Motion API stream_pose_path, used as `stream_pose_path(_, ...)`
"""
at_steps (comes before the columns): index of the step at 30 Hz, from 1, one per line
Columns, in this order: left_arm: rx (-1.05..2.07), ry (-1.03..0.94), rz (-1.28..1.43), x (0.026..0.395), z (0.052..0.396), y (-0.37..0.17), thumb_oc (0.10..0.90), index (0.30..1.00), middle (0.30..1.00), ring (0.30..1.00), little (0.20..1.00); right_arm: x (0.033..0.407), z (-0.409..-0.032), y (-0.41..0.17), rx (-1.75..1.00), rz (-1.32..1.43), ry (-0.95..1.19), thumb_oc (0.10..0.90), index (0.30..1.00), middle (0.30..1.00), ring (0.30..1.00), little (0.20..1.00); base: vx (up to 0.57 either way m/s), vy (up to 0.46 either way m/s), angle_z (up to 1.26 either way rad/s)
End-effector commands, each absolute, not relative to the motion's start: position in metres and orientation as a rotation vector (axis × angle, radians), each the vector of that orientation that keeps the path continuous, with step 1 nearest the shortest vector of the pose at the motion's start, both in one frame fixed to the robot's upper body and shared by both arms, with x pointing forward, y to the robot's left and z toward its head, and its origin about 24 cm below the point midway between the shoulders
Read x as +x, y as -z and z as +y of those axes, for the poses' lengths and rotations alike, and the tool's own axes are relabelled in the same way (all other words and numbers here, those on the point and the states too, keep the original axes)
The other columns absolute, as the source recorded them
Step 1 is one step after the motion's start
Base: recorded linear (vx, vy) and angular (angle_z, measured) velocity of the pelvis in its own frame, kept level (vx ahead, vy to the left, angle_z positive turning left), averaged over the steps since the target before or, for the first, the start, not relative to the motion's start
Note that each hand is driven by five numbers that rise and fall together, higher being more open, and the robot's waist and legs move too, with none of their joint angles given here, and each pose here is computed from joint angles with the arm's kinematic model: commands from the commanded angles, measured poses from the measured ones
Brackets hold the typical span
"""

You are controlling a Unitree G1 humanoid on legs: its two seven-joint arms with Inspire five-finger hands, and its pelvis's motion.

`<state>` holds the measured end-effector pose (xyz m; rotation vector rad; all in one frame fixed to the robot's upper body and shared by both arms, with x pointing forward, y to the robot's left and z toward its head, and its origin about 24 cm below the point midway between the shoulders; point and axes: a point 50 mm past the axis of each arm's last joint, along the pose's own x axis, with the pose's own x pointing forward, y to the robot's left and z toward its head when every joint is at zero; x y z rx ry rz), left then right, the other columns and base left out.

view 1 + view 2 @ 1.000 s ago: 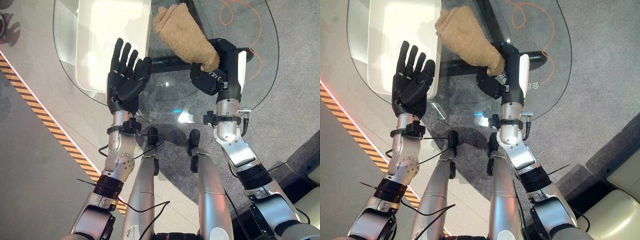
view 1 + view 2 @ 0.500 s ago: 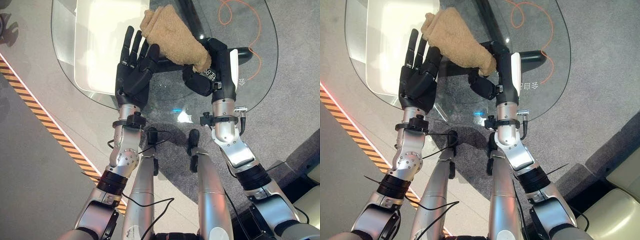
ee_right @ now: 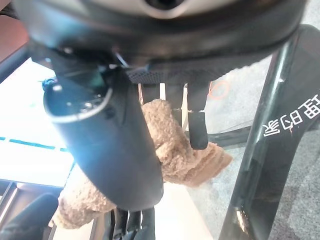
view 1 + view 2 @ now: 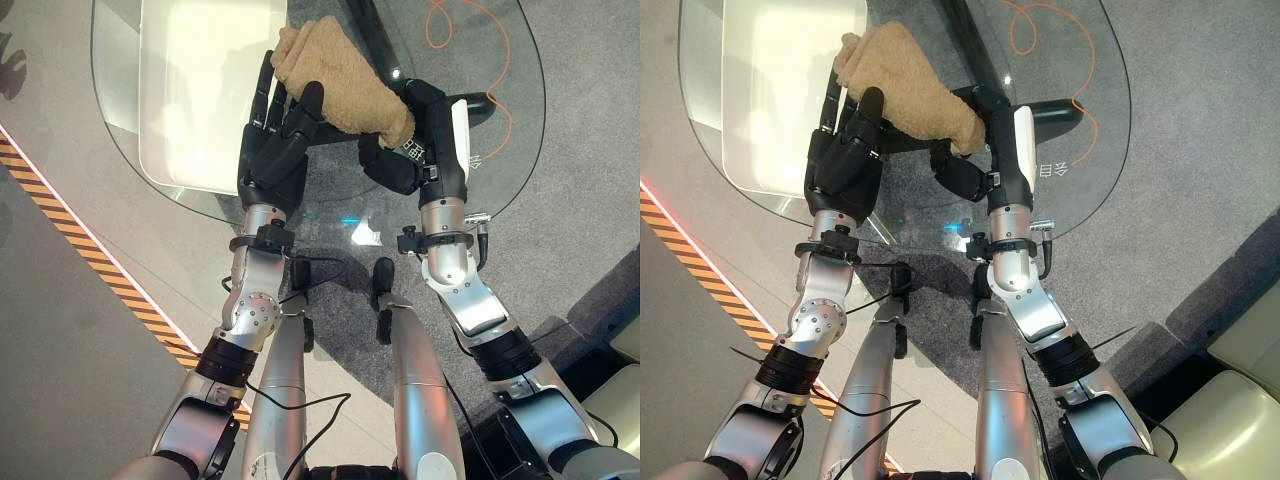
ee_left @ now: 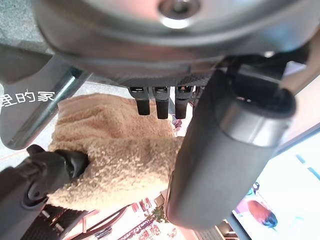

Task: Wipe the table with a cloth and put it in the basket.

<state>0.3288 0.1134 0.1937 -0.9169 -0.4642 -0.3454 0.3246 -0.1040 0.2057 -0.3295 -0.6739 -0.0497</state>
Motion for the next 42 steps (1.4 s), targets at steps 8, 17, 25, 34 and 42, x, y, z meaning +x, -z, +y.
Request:
stream_pose_path(8,-0.947,0.587,-0.704,0.3050,0.0946,-0.2556,0.800,0.900,0.900,0.900,0.900,0.2628,-0.0725,-0.2966,-0.102,-1.204,-0.091,0.100,0.300,0.300,0.300,0.200,0.00,0.000,0.00)
stream_pose_path(17,-0.938,0.599,-0.724,0.3042,0.0955,-0.2570,0.737,0.846,0.846,0.846,0.837,0.2638,-0.0727,-0.2962,-0.105,-1.201,-0.099,0.100,0.300,0.300,0.300,0.200,0.00,0.000,-0.01)
stream_pose_path(25,-0.917,0.608,-0.766,0.3011,0.0958,-0.2600,0.100,0.300,0.300,0.300,0.200,0.2635,-0.0721,-0.2956,-0.106,-1.201,-0.097,0.100,0.300,0.300,0.300,0.200,0.00,0.000,0.00)
stream_pose_path(34,-0.913,0.610,-0.766,0.3010,0.0962,-0.2580,0.100,0.300,0.300,0.300,0.200,0.2633,-0.0721,-0.2946,-0.103,-1.198,-0.098,0.100,0.300,0.300,0.300,0.200,0.00,0.000,0.00)
stream_pose_path(42,-0.916,0.608,-0.762,0.3007,0.0966,-0.2582,0.100,0.300,0.300,0.300,0.200,0.2630,-0.0719,-0.2953,-0.106,-1.195,-0.103,0.100,0.300,0.300,0.300,0.200,0.00,0.000,0.00)
